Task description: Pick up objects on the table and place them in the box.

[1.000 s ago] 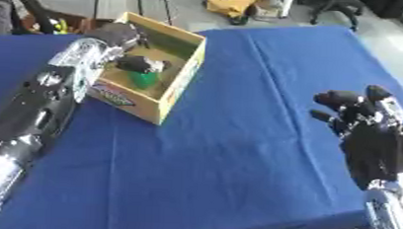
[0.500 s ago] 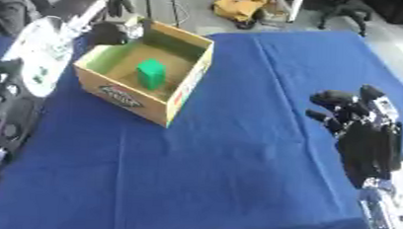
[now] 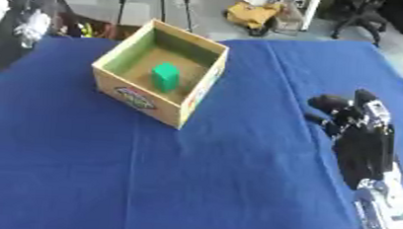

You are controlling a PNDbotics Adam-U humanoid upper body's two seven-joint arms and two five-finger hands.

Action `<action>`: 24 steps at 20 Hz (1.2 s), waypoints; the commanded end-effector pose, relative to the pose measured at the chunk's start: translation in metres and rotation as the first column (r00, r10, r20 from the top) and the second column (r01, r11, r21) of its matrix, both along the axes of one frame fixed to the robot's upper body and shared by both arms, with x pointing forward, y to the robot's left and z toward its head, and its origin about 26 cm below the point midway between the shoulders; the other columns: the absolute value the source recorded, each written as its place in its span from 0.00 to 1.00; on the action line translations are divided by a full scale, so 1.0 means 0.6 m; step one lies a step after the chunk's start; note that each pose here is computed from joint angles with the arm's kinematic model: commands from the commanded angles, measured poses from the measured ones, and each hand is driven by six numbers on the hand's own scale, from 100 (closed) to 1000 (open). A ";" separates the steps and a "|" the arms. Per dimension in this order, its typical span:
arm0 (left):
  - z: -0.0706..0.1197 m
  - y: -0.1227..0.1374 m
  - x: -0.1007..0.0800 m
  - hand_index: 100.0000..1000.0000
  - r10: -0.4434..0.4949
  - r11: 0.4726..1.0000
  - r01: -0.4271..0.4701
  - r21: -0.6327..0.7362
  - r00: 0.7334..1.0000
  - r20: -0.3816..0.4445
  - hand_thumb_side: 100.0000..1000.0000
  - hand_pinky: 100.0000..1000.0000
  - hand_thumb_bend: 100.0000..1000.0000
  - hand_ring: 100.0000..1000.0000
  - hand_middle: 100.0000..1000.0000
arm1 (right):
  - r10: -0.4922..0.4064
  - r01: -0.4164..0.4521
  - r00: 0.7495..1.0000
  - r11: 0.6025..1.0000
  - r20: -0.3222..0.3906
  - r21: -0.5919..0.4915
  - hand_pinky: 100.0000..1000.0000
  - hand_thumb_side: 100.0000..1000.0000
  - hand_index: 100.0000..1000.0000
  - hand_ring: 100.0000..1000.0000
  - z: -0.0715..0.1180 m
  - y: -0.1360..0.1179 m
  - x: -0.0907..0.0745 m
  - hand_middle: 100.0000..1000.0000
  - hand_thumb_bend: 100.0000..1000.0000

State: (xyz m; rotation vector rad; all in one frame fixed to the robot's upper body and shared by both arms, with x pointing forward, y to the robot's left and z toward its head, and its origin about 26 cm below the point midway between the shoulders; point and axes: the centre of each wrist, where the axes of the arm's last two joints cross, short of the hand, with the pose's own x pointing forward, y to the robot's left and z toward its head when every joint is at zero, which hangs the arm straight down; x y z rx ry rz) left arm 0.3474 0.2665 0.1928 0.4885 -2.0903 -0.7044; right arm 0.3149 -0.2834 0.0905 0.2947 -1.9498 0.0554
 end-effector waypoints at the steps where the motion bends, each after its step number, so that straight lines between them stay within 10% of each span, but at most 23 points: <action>1: 0.000 0.023 -0.015 0.62 -0.049 0.994 0.049 -0.096 0.999 0.006 0.92 0.75 0.30 0.47 0.40 | -0.013 0.013 1.000 1.000 0.026 -0.016 0.75 0.95 0.65 0.82 0.011 -0.007 0.000 0.64 0.00; 24: -0.098 0.065 -0.053 0.62 0.037 0.954 -0.086 -0.288 0.985 -0.170 1.00 0.76 0.26 0.46 0.40 | -0.045 0.045 0.999 0.999 0.005 -0.008 0.75 0.96 0.65 0.81 -0.001 -0.011 -0.005 0.63 0.00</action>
